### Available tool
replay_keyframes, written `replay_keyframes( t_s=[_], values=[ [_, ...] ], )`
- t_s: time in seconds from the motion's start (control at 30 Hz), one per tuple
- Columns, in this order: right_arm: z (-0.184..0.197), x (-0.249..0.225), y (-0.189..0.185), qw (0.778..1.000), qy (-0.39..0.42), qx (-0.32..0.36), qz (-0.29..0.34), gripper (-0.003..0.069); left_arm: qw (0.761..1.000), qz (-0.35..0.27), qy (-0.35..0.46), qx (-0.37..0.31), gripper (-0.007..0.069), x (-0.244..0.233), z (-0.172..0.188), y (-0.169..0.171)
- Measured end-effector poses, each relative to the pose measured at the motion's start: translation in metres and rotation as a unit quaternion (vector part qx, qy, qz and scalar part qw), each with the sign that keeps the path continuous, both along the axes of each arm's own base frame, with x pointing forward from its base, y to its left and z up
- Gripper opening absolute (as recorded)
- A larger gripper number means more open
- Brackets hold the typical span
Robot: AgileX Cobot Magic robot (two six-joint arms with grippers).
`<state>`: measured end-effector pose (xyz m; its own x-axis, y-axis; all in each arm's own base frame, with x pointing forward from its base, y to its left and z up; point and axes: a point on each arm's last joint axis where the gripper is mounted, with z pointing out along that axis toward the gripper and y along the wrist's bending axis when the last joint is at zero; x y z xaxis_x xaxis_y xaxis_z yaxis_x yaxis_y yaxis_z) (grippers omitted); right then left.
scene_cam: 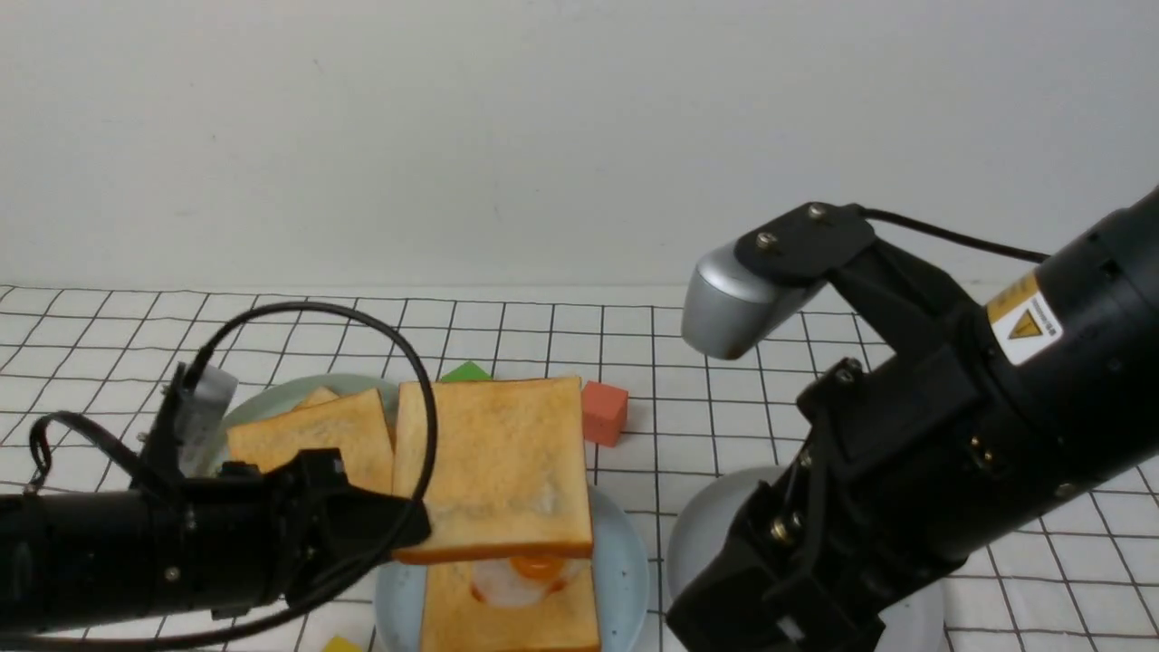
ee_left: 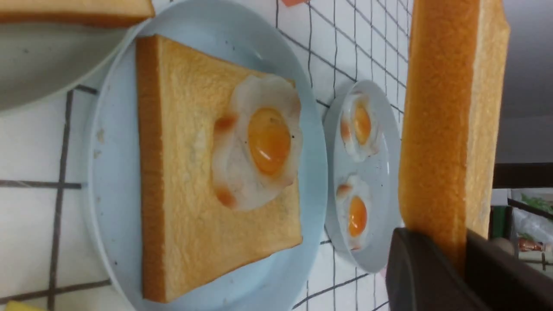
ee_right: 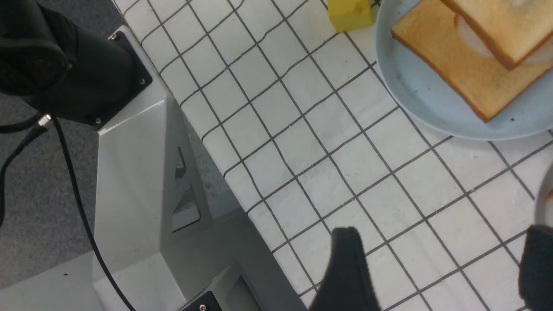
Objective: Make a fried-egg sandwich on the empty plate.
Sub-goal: Use the left arm to place a slice of bread on the fried egg in the middle
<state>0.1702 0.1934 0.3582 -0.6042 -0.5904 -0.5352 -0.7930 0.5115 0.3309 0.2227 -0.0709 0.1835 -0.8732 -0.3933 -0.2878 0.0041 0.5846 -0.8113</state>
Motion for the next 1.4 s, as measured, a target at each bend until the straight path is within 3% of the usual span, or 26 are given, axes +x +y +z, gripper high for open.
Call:
replay_keyframes(
  t_s=[0.33, 0.73, 1.03, 1.13, 1.27, 1.4],
  values=[
    [0.000, -0.001, 0.000, 1.000, 0.003, -0.003, 0.002, 0.0514, 0.996, -0.022, 0.078, 0.026, 0.0060, 0.006, -0.047, -0.010],
    [-0.001, -0.001, -0.001, 1.000, 0.005, -0.004, 0.003, 0.0514, 0.997, -0.038, 0.063, 0.039, 0.0060, 0.006, -0.051, -0.010],
    [-0.001, -0.002, -0.001, 1.000, 0.010, -0.004, 0.005, 0.0514, 0.994, -0.007, 0.074, 0.076, 0.0060, 0.009, -0.056, -0.004],
    [-0.001, -0.003, 0.000, 1.000, 0.013, -0.003, 0.006, 0.0514, 0.993, 0.005, 0.082, 0.079, 0.0097, 0.009, -0.057, -0.002],
    [-0.001, -0.003, 0.000, 1.000, 0.013, -0.003, 0.006, 0.0510, 0.993, 0.007, 0.083, 0.080, 0.0202, 0.009, -0.057, -0.002],
    [0.000, -0.003, 0.000, 1.000, 0.020, -0.002, -0.003, 0.0475, 0.993, 0.013, 0.076, 0.084, 0.0414, 0.010, -0.053, -0.001]
  ],
)
